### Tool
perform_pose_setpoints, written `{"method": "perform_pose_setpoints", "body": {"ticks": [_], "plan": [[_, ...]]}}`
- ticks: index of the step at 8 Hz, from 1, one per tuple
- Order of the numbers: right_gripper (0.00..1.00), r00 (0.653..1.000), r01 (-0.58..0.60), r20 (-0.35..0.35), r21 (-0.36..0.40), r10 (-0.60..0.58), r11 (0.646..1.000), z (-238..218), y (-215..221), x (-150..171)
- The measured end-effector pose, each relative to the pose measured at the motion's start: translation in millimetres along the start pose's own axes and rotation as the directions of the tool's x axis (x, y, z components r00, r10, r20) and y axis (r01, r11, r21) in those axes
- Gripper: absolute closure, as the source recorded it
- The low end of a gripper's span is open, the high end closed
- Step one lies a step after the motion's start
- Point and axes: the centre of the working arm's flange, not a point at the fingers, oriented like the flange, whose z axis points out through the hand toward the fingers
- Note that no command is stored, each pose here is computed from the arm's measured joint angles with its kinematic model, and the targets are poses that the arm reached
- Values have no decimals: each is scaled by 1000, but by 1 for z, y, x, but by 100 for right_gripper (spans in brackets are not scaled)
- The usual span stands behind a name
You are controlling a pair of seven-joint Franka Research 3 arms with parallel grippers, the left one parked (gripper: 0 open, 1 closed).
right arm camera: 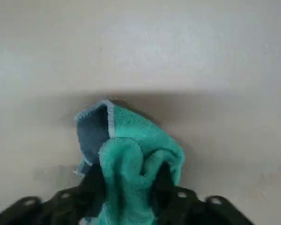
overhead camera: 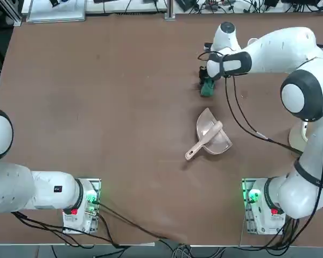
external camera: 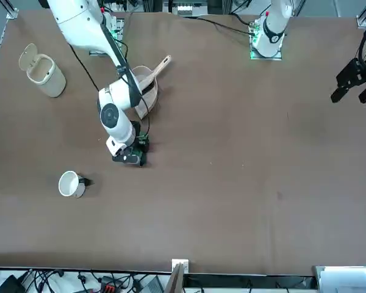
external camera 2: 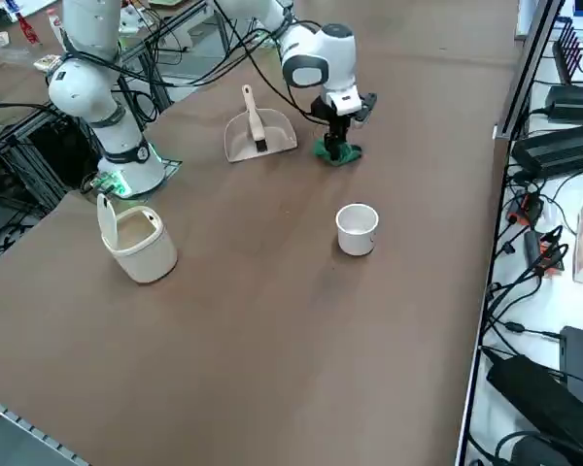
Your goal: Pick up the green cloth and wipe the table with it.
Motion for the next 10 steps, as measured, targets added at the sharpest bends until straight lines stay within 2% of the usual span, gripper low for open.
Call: {"method": "perform_pose_setpoints", "body": {"ticks": [1, 3, 7, 8, 10], "plan": [[69, 1000, 0, 8, -5, 1, 1000, -2, 0, 0], [78, 998, 4, 66, -42, -1, 999, -8, 2, 3], [79, 979, 14, 204, -153, 18, 988, -54, 41, 23], [84, 972, 28, 236, -162, 11, 986, -53, 58, 22], [84, 953, 105, 298, -170, -50, 980, -33, 105, 19]]}}
